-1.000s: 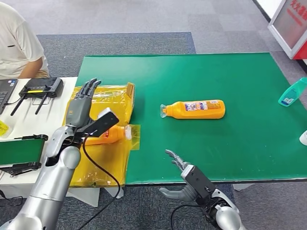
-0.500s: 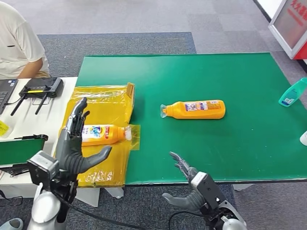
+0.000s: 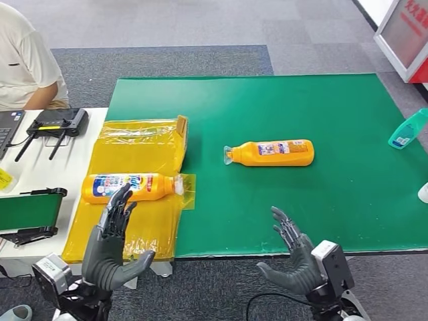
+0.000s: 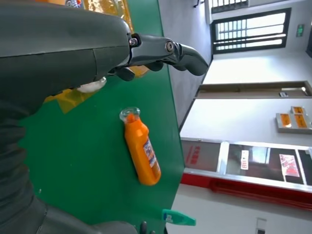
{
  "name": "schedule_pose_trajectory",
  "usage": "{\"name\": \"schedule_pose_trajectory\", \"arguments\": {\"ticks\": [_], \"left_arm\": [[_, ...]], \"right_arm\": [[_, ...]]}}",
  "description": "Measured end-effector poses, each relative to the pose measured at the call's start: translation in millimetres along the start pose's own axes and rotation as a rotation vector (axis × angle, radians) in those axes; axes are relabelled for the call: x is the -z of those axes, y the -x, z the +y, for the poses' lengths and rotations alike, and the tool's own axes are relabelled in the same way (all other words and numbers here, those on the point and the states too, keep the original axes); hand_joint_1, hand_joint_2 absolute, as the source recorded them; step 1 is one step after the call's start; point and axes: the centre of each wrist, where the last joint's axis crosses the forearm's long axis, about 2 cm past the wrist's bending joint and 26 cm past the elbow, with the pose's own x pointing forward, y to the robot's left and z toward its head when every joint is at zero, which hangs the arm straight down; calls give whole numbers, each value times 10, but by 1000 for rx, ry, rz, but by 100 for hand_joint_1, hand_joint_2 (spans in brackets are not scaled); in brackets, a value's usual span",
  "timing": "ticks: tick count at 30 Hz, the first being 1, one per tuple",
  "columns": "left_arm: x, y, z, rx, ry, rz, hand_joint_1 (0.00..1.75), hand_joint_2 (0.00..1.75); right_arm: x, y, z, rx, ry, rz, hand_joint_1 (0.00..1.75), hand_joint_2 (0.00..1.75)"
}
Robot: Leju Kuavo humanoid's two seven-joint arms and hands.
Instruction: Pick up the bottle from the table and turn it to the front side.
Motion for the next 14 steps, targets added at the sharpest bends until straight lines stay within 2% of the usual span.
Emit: {"name": "schedule_pose_trajectory", "arguments": {"ticks": [7, 14], "left_arm": [[-185, 24, -85, -57, -28, 44, 0, 175], [-215, 25, -127, -84, -42, 50, 0, 175]], "right_arm": [[-73, -69, -56, -88, 65, 34, 0, 175], [-124, -98, -85, -102, 97, 44, 0, 175]]}}
